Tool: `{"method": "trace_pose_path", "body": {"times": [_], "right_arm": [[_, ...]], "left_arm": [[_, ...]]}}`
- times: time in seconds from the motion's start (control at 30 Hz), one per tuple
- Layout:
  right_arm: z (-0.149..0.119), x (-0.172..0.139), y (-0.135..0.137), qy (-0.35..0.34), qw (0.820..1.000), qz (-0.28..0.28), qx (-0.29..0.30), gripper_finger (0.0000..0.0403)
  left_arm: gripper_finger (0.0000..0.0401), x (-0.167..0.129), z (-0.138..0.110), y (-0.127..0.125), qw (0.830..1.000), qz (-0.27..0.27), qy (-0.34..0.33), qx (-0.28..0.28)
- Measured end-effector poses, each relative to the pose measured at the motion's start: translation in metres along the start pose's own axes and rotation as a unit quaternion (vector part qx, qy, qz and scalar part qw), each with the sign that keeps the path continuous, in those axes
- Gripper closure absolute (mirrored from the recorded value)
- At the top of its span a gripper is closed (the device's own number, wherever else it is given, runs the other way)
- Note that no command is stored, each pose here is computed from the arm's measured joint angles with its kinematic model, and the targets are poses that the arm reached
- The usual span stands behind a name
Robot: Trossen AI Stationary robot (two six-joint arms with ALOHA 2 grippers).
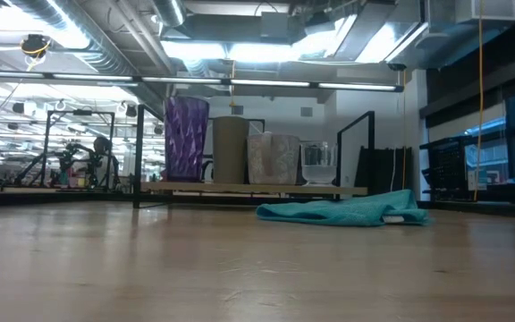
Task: Stack small to large cups/mugs on shelf
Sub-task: Return to Home Position
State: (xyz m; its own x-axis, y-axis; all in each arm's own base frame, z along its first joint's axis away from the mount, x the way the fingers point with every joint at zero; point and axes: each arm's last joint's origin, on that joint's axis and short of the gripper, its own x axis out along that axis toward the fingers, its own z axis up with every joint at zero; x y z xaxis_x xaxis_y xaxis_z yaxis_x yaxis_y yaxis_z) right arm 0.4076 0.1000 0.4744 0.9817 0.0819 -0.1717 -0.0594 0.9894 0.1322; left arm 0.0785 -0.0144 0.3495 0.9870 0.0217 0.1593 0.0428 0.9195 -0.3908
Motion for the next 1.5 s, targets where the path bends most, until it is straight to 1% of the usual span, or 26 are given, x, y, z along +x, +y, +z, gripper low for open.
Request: {"method": "trace_pose_path", "body": {"times": [0.07,0.13,0.27,0.33,0.4,0.47,0.57,0.6,0.67,0.77,0.87,0.97,1.07,1.13,1.2,1.27,1.37,1.43,1.5], "right_arm": [[-0.002,0.007,0.008,-0.043,0.999,0.016,-0.012,0.0202],[-0.01,0.015,0.013,-0.065,0.998,0.025,-0.011,0.0202],[-0.04,0.031,0.009,-0.045,0.998,0.036,0.004,0.0202],[-0.047,0.028,0.002,-0.049,0.998,0.043,0.006,0.0202],[-0.046,0.017,-0.007,-0.068,0.996,0.052,0.013,0.0202],[-0.052,0.007,-0.02,-0.084,0.994,0.068,0.019,0.0202],[-0.073,-0.004,-0.038,-0.087,0.991,0.101,0.015,0.0202],[-0.08,-0.01,-0.043,-0.083,0.99,0.113,0.015,0.0202],[-0.084,-0.028,-0.054,-0.095,0.988,0.122,0.026,0.0202],[-0.096,-0.051,-0.066,-0.1,0.988,0.111,0.039,0.0202],[-0.112,-0.069,-0.076,-0.094,0.99,0.097,0.033,0.0202],[-0.115,-0.101,-0.085,-0.128,0.988,0.076,0.029,0.0202],[-0.133,-0.125,-0.095,-0.127,0.989,0.058,0.041,0.0202],[-0.145,-0.14,-0.099,-0.124,0.99,0.045,0.044,0.0202],[-0.152,-0.159,-0.101,-0.145,0.988,0.027,0.051,0.0202],[-0.167,-0.175,-0.105,-0.151,0.987,0.005,0.063,0.0202],[-0.189,-0.193,-0.107,-0.16,0.984,-0.003,0.074,0.0202],[-0.193,-0.206,-0.107,-0.191,0.979,-0.001,0.075,0.0202],[-0.205,-0.213,-0.107,-0.192,0.978,-0.014,0.081,0.0202]], "left_arm": [[0.0369,-0.002,-0.008,0.004,1.0,0.001,-0.019,0.001],[0.0369,-0.005,-0.016,0.008,1.0,0.003,-0.026,0.008],[0.0369,-0.011,-0.031,0.016,1.0,0.003,-0.026,0.018],[0.0369,-0.015,-0.033,0.018,0.999,0.001,-0.03,0.021],[0.0369,-0.018,-0.034,0.019,0.999,-0.005,-0.036,0.027],[0.0369,-0.022,-0.035,0.021,0.999,-0.007,-0.041,0.027],[0.0369,-0.026,-0.033,0.021,0.998,-0.011,-0.051,0.036],[0.0369,-0.027,-0.032,0.022,0.998,-0.012,-0.051,0.039],[0.0369,-0.029,-0.032,0.022,0.998,-0.01,-0.053,0.044],[0.0369,-0.029,-0.035,0.024,0.998,0.003,-0.043,0.048],[0.0369,-0.029,-0.035,0.025,0.998,0.013,-0.042,0.05],[0.0369,-0.03,-0.034,0.025,0.997,0.024,-0.05,0.06],[0.0369,-0.03,-0.034,0.026,0.996,0.036,-0.053,0.061],[0.0369,-0.03,-0.034,0.026,0.996,0.044,-0.055,0.061],[0.0369,-0.03,-0.034,0.027,0.995,0.056,-0.057,0.061],[0.0369,-0.03,-0.034,0.028,0.994,0.067,-0.06,0.06],[0.0369,-0.03,-0.034,0.028,0.994,0.076,-0.06,0.059],[0.0369,-0.03,-0.035,0.029,0.993,0.082,-0.057,0.06],[0.0369,-0.03,-0.035,0.03,0.993,0.094,-0.056,0.053]]}}
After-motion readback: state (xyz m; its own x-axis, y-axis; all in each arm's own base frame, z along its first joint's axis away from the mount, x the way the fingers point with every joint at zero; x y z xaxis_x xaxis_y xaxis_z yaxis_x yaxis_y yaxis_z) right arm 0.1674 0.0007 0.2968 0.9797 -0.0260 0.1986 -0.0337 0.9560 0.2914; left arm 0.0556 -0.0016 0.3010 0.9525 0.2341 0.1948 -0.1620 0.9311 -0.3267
